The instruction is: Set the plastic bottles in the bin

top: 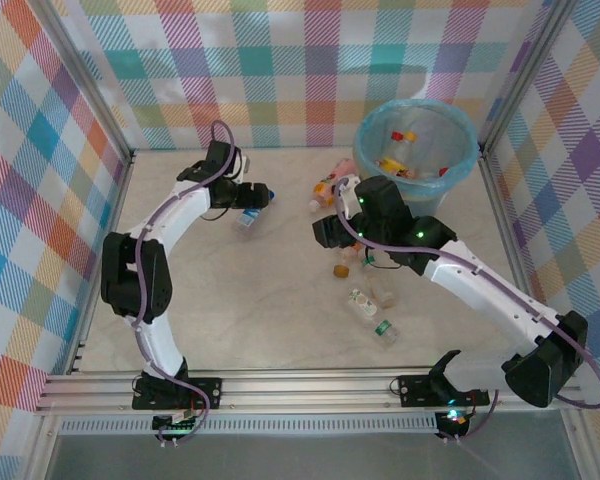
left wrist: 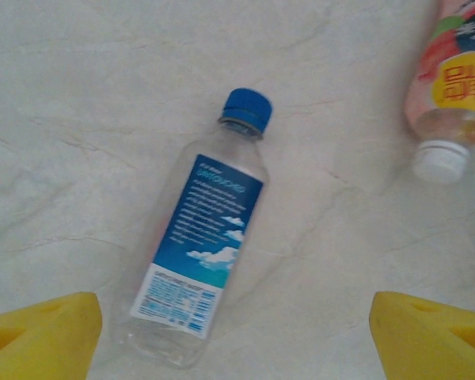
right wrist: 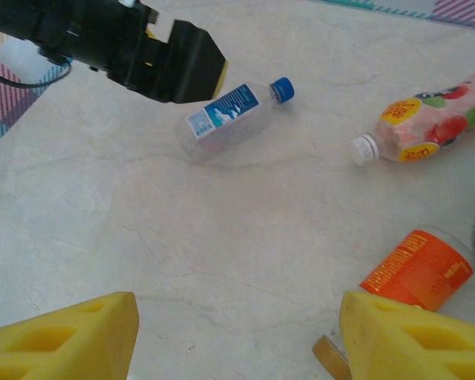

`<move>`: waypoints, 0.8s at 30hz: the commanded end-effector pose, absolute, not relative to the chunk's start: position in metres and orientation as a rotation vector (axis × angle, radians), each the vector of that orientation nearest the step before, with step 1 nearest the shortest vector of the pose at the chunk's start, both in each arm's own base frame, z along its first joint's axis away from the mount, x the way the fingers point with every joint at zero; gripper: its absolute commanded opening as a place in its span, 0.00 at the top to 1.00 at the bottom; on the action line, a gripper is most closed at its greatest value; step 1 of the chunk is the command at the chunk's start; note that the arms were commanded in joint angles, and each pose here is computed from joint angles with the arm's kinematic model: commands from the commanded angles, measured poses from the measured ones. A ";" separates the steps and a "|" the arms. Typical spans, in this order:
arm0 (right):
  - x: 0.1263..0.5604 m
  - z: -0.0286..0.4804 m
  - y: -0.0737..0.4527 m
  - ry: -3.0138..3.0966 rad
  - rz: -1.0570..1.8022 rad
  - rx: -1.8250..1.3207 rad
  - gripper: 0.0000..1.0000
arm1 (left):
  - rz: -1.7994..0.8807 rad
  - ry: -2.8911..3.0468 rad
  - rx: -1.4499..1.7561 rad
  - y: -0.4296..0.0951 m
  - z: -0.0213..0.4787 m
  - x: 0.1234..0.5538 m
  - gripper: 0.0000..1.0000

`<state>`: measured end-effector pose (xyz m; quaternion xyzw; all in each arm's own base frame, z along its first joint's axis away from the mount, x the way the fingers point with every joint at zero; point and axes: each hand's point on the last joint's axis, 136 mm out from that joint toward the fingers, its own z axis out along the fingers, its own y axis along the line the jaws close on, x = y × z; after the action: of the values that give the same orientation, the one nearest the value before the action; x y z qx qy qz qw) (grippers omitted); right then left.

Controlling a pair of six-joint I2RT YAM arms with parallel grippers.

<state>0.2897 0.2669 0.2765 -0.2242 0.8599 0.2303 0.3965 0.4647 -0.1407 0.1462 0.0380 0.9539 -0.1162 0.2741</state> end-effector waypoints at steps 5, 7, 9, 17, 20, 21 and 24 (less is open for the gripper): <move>0.295 0.282 0.282 2.143 0.639 -0.602 0.32 | -0.348 2.619 0.172 -0.149 0.135 0.488 0.13; 0.295 0.281 0.278 2.148 0.606 -0.607 0.32 | -0.349 2.616 0.178 -0.152 0.133 0.493 0.13; 0.296 0.279 0.274 2.148 0.574 -0.613 0.32 | -0.315 2.631 0.179 -0.149 0.126 0.496 0.13; 0.297 0.266 0.258 2.141 0.475 -0.604 0.32 | -0.375 2.566 0.312 -0.203 0.140 0.494 0.16; 0.296 0.266 0.255 2.112 0.468 -0.601 0.32 | -0.416 2.530 0.366 -0.238 0.143 0.493 0.19; 0.297 0.267 0.254 2.107 0.460 -0.603 0.32 | -0.433 2.517 0.385 -0.248 0.144 0.493 0.20; 0.296 0.267 0.247 2.097 0.420 -0.612 0.32 | -0.473 2.492 0.423 -0.278 0.140 0.498 0.22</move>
<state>0.2922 0.2531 0.2495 -0.2450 0.8621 0.1800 0.4055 0.4912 -0.2520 0.1414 0.1484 0.9379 -0.1545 0.2729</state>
